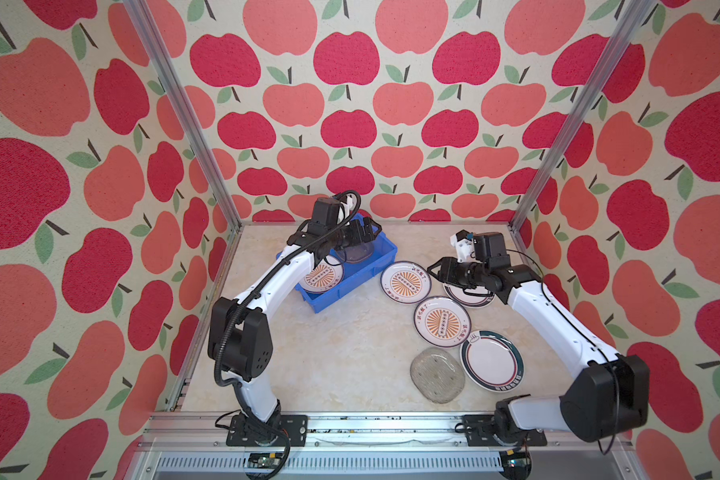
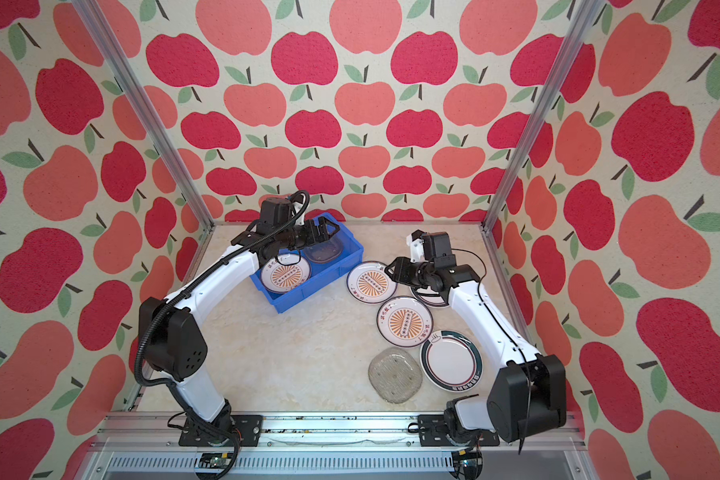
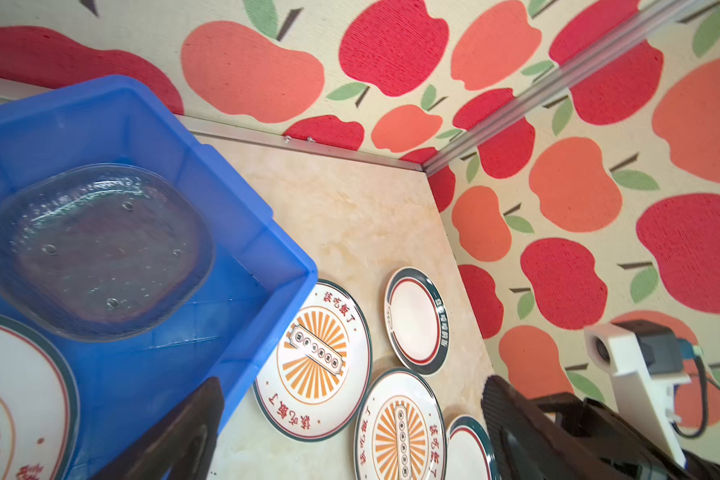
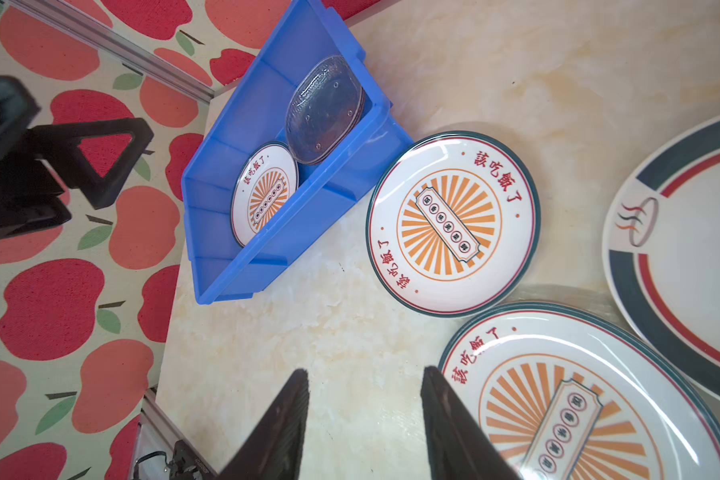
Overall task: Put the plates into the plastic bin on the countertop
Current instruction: 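Open the left gripper and withdraw it from the bin, then reach both grippers to the sunburst plates and grasp their rims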
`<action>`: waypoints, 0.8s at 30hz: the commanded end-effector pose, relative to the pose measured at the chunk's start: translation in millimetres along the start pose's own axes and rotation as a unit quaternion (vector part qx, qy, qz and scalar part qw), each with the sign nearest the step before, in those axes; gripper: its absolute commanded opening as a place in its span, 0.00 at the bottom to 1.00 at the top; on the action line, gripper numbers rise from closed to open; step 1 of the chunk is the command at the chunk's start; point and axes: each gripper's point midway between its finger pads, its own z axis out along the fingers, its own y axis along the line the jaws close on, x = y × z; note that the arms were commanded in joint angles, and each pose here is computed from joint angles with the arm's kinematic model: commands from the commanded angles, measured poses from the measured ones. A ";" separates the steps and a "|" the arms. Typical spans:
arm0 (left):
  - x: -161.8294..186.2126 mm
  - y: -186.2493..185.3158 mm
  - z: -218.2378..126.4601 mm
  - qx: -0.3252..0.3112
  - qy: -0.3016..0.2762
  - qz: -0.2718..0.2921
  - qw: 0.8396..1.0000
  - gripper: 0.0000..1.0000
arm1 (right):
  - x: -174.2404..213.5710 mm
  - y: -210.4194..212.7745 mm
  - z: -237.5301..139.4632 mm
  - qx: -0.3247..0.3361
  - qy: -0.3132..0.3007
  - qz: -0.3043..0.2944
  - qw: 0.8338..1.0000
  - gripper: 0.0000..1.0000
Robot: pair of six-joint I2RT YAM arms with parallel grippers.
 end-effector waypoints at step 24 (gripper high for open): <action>221.2 -16.5 74.4 0.022 0.205 0.008 0.978 0.87 | 50.8 -132.9 -31.7 0.108 -0.081 0.153 0.979 0.49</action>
